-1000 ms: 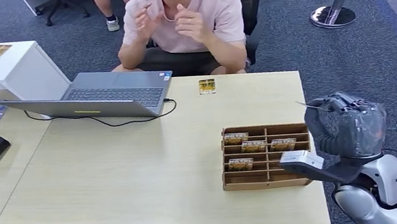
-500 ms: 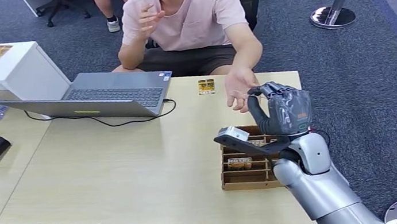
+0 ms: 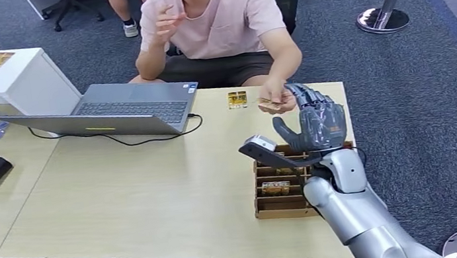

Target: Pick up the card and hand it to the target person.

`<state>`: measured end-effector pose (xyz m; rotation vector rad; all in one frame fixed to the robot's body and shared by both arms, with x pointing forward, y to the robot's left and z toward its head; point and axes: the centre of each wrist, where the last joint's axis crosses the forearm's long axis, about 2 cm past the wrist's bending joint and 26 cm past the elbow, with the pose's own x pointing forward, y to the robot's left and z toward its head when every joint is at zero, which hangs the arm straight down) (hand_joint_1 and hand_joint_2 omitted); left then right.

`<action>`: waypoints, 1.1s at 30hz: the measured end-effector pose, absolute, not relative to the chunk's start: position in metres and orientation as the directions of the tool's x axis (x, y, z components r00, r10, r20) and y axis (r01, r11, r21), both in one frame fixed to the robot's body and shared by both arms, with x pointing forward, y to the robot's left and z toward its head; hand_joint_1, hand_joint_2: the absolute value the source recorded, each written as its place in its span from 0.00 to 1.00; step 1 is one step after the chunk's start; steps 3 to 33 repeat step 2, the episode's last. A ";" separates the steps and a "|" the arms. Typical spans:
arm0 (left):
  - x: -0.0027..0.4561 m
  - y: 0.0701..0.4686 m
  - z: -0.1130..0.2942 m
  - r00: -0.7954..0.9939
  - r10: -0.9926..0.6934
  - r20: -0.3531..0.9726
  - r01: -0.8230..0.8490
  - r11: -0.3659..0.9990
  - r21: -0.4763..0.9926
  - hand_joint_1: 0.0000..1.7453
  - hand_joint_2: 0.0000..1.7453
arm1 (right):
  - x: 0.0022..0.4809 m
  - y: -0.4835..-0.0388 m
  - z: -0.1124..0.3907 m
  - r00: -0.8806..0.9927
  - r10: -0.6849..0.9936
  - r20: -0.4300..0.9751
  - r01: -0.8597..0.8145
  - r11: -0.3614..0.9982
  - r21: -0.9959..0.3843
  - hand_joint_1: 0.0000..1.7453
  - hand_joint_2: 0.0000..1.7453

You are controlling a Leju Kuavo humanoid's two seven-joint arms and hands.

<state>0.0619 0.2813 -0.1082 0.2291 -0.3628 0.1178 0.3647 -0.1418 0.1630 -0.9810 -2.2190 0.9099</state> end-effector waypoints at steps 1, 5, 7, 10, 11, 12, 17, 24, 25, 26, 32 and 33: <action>0.062 0.281 -0.108 0.929 0.074 0.362 -0.155 0.967 0.201 0.00 0.00 | 0.365 -0.142 0.162 -0.585 0.785 0.204 0.413 0.505 -0.757 0.00 1.00; 0.062 0.281 -0.108 0.929 0.074 0.362 -0.155 0.967 0.201 0.00 0.00 | 0.366 -0.142 0.162 -0.584 0.785 0.206 0.412 0.505 -0.758 0.00 1.00; 0.062 0.281 -0.108 0.929 0.074 0.362 -0.155 0.967 0.201 0.00 0.00 | 0.366 -0.142 0.162 -0.584 0.785 0.206 0.412 0.505 -0.758 0.00 1.00; 0.062 0.281 -0.108 0.929 0.074 0.362 -0.155 0.967 0.201 0.00 0.00 | 0.366 -0.142 0.162 -0.584 0.785 0.206 0.412 0.505 -0.758 0.00 1.00; 0.062 0.281 -0.108 0.929 0.074 0.362 -0.155 0.967 0.201 0.00 0.00 | 0.366 -0.142 0.162 -0.584 0.785 0.206 0.412 0.505 -0.758 0.00 1.00; 0.062 0.281 -0.108 0.929 0.074 0.362 -0.155 0.967 0.201 0.00 0.00 | 0.366 -0.142 0.162 -0.584 0.785 0.206 0.412 0.505 -0.758 0.00 1.00; 0.062 0.281 -0.108 0.929 0.074 0.362 -0.155 0.967 0.201 0.00 0.00 | 0.366 -0.142 0.162 -0.584 0.785 0.206 0.412 0.505 -0.758 0.00 1.00; 0.062 0.281 -0.108 0.929 0.074 0.362 -0.155 0.967 0.201 0.00 0.00 | 0.366 -0.142 0.162 -0.584 0.785 0.206 0.412 0.505 -0.758 0.00 1.00; 0.062 0.281 -0.108 0.929 0.074 0.362 -0.155 0.967 0.201 0.00 0.00 | 0.366 -0.142 0.162 -0.584 0.785 0.206 0.412 0.505 -0.758 0.00 1.00; 0.062 0.281 -0.108 0.929 0.074 0.362 -0.155 0.967 0.201 0.00 0.00 | 0.366 -0.142 0.162 -0.584 0.785 0.206 0.412 0.505 -0.758 0.00 1.00; 0.062 0.281 -0.108 0.929 0.074 0.362 -0.155 0.967 0.201 0.00 0.00 | 0.366 -0.142 0.162 -0.584 0.785 0.206 0.412 0.505 -0.758 0.00 1.00; 0.062 0.281 -0.108 0.929 0.074 0.362 -0.155 0.967 0.201 0.00 0.00 | 0.366 -0.142 0.162 -0.584 0.785 0.206 0.412 0.505 -0.758 0.00 1.00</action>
